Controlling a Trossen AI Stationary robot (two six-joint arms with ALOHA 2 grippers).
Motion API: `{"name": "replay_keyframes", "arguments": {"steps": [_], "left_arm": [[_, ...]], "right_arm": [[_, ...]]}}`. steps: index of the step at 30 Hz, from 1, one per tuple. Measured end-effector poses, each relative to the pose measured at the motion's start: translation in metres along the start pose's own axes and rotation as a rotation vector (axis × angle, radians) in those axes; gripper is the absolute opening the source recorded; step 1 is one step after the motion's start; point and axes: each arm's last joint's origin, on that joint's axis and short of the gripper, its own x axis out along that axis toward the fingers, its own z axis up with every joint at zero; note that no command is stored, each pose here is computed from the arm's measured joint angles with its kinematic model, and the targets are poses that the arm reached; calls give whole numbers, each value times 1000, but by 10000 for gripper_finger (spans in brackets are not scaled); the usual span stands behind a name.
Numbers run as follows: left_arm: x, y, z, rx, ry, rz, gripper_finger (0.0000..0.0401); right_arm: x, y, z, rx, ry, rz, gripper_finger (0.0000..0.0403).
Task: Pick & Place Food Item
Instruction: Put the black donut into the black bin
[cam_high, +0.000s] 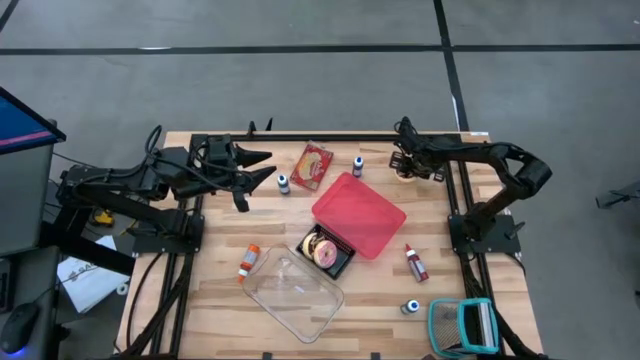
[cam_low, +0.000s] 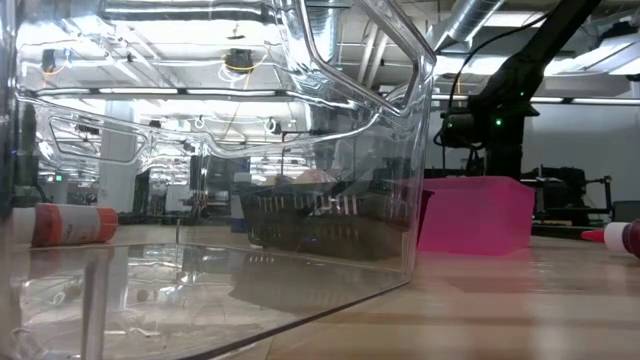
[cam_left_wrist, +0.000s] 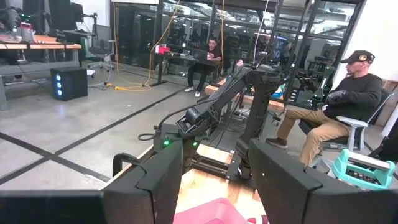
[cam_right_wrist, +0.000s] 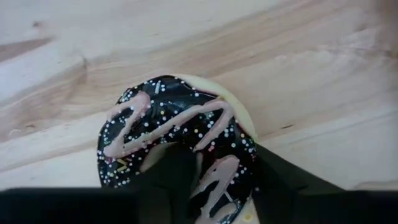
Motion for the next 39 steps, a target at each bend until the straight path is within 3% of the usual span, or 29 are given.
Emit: {"name": "replay_keyframes", "arguments": {"steps": [6, 11, 15, 22, 25, 32, 39], "left_arm": [[0, 0, 0, -11, 0, 0, 181], [-3, 1, 2, -19, -9, -1, 181], [-8, 3, 5, -25, -20, -3, 181], [-14, 6, 6, -15, -10, -1, 181], [-18, 6, 4, -3, 23, -5, 181], [-23, 3, 2, -24, 47, -31, 181], [-24, 1, -2, -1, 84, -45, 181]], "right_arm": [[-14, 6, -2, -62, -46, 83, 74], [-51, 1, -10, -113, -117, 168, 77], [-87, -10, -33, -168, -123, 247, 86], [-150, -4, -99, -191, -77, 709, 88], [-166, 5, -132, -229, -40, 841, 88], [-185, 34, -201, -461, -35, 853, 87], [-182, 70, -239, -722, -36, 759, 87]]}}
